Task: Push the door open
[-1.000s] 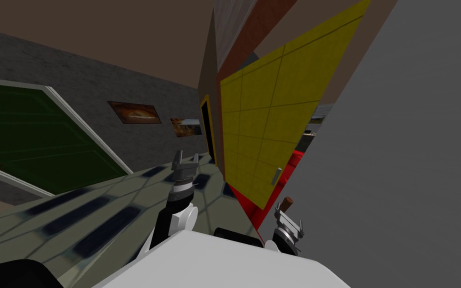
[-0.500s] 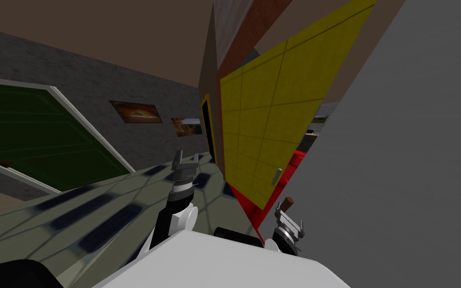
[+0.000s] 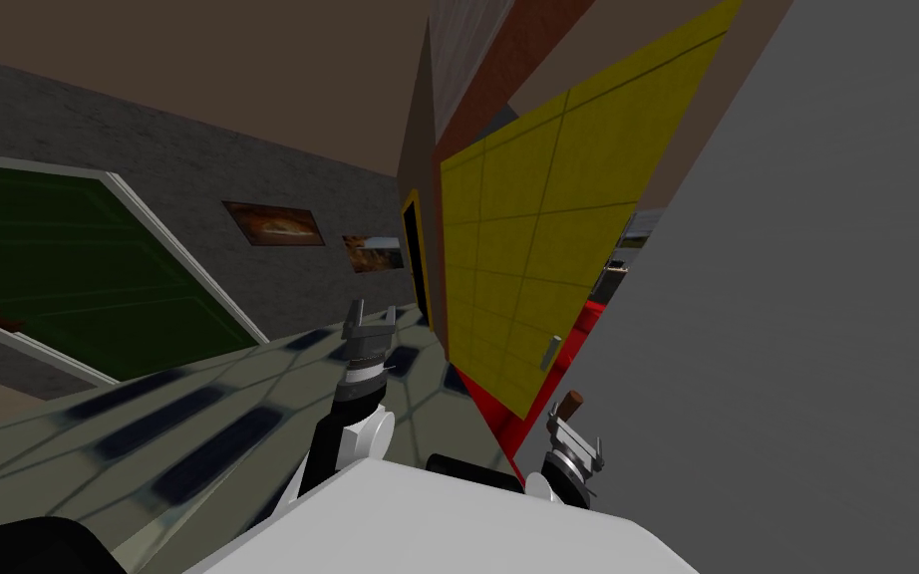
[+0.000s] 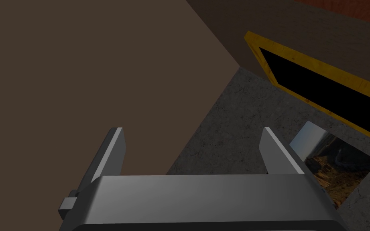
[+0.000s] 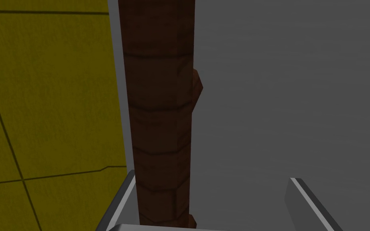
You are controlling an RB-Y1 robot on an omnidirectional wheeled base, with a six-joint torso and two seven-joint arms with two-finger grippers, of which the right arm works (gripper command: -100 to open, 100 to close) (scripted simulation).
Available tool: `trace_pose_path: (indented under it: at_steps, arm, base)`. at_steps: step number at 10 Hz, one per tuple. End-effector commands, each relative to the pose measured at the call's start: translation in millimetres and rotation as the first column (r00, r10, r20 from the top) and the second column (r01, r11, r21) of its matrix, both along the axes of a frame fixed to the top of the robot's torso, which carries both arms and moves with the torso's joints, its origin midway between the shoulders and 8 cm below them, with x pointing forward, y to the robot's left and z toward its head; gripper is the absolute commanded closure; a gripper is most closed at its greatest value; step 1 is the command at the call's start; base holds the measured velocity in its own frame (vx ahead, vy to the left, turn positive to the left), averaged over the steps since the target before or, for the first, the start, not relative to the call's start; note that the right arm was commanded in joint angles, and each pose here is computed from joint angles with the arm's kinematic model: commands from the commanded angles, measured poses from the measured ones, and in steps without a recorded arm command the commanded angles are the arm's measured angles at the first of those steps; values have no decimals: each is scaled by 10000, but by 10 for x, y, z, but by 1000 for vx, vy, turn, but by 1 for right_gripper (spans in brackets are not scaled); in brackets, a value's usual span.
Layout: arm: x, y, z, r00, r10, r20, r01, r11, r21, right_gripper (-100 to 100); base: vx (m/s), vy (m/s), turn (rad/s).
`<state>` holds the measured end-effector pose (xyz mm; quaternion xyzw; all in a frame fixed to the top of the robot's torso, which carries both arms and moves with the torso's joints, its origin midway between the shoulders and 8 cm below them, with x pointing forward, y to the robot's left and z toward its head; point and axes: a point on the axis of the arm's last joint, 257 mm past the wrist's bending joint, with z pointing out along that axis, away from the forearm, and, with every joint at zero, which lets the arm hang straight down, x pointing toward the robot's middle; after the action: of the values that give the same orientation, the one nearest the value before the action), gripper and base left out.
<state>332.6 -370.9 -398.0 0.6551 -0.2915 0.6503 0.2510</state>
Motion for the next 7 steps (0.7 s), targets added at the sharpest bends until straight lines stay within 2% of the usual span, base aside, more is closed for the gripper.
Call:
trace_pose_path:
  at_steps: [1,2,3,7]
  arm:
    - [-189,-251,10,9989,-350,-315,339,9989,-322,100]
    - [-172,-260,4,9982,-535,-254,528,9983,-242,100]
    - [-172,-260,4,9982,-535,-254,528,9983,-242,100]
    - [-193,-288,-1,9978,-596,-279,588,9979,-266,100]
  base:
    - [-14,12,-3]
    - [20,-67,94]
    - [21,-75,88]
    - [2,-11,-2]
